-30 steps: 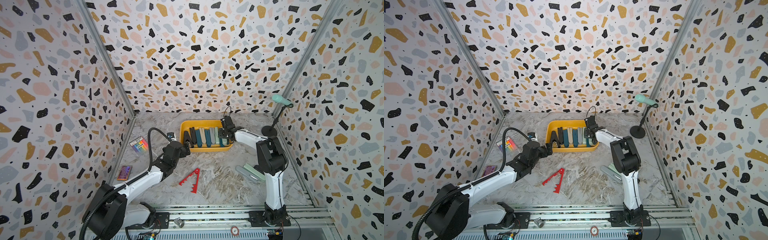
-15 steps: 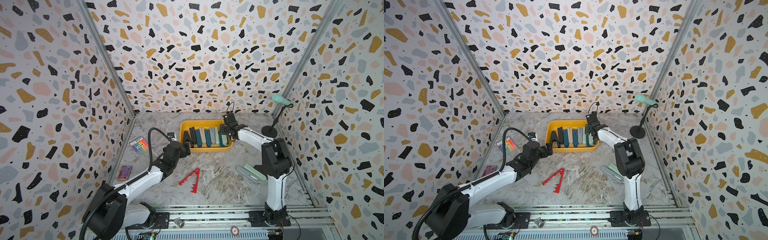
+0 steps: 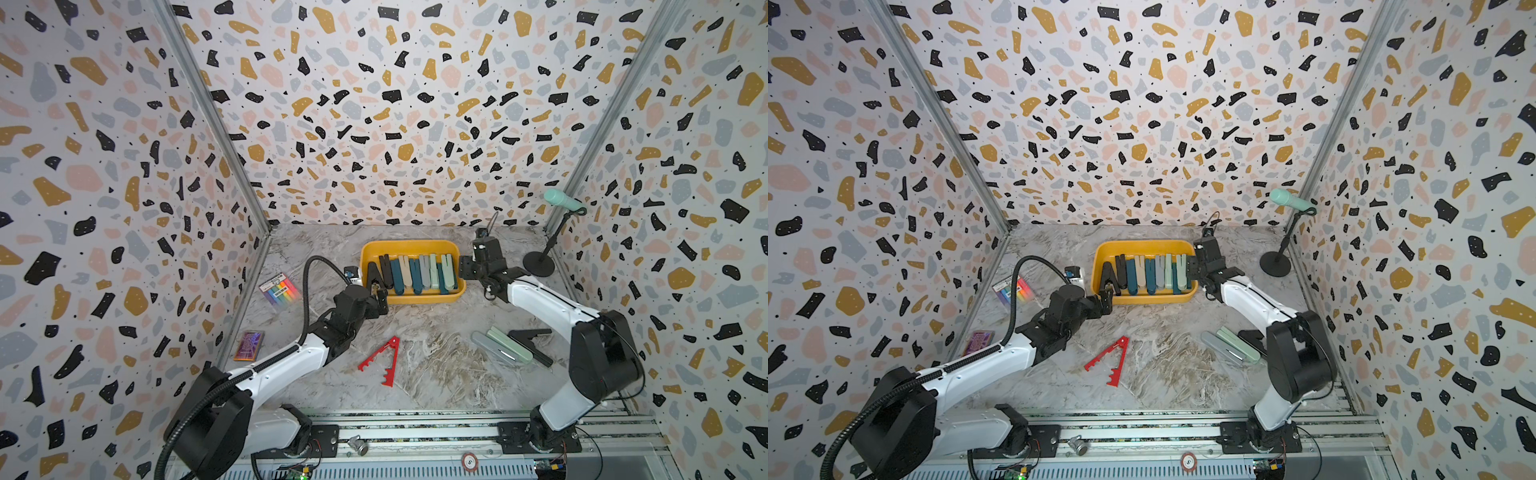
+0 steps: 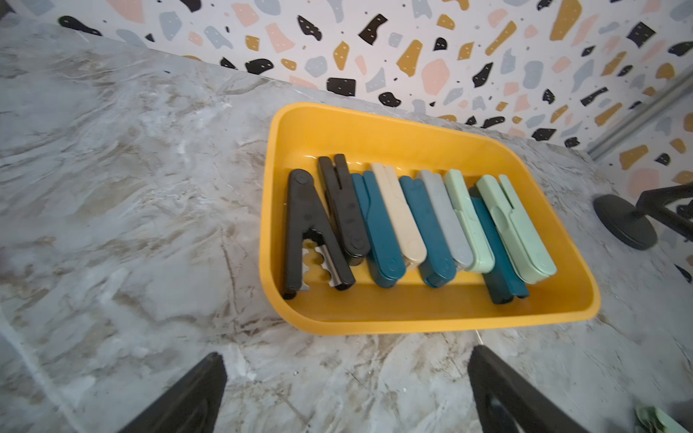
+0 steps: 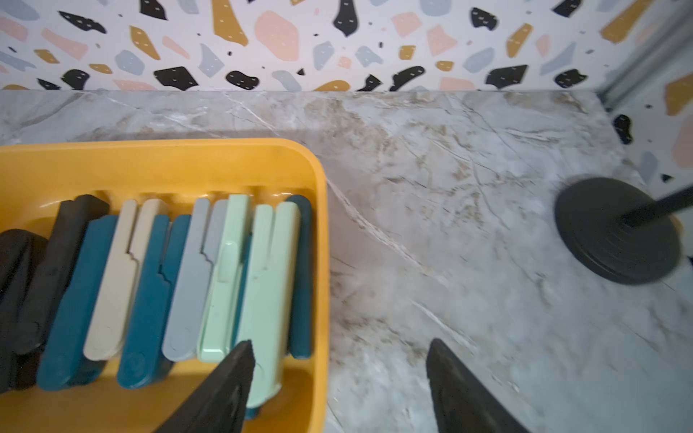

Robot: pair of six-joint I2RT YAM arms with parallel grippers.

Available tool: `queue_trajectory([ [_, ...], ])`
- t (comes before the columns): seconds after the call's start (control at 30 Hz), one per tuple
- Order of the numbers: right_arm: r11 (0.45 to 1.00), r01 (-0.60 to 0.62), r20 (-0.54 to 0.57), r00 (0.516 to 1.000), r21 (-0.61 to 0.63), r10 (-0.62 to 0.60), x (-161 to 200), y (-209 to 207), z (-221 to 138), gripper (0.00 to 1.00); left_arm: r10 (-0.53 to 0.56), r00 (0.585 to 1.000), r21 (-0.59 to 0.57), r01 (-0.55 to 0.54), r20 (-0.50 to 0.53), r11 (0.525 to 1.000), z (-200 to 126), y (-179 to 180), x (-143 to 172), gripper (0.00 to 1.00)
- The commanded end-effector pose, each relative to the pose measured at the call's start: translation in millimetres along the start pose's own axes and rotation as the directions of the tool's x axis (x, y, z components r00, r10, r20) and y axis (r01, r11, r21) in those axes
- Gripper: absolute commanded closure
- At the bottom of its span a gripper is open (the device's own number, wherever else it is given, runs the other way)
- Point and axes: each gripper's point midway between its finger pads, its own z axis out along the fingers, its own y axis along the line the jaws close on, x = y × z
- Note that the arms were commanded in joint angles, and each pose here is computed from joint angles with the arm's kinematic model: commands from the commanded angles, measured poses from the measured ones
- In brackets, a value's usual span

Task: Put the pruning pliers into the storage box
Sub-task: Move the pruning pliers to the center of the board.

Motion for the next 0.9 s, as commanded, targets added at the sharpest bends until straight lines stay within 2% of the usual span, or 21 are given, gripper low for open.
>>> queue_trajectory([
  [0.0,0.994,-0.091,0.091,0.992,0.055,0.085,-11,-44,-26,0.24,0.114,0.991,0.065,-0.118,0.071,0.991,-3,-34,-19,0.0],
  [0.07,0.986,-0.144,0.108,0.985,0.081,0.135,0,-71,-37,0.23,0.221,0.973,0.136,-0.229,0.072,0.964,-4,-60,-15,0.01],
  [0.17,0.965,-0.234,0.119,0.968,0.114,0.221,20,-110,-50,0.22,0.401,0.911,0.254,-0.413,0.098,0.875,-8,-106,-5,0.0],
  [0.27,0.941,-0.296,0.132,0.952,0.161,0.277,38,-141,-61,0.21,0.545,0.831,0.365,-0.544,0.111,0.756,-7,-150,14,0.01],
  [0.4,0.91,-0.365,0.152,0.928,0.196,0.34,56,-172,-73,0.19,0.696,0.705,0.517,-0.651,0.14,0.556,-4,-205,51,0.01],
  [0.53,0.873,-0.443,0.157,0.895,0.206,0.417,74,-198,-79,0.19,0.818,0.546,0.609,-0.716,0.181,0.343,1,-247,94,0.0],
  [0.63,0.851,-0.483,0.154,0.875,0.206,0.46,84,-209,-82,0.18,0.871,0.439,0.652,-0.731,0.222,0.202,3,-271,124,0.01],
  [0.87,0.844,-0.5,0.162,0.865,0.196,0.475,91,-214,-84,0.18,0.906,0.323,0.715,-0.698,0.276,0.031,18,-298,170,0.02],
])
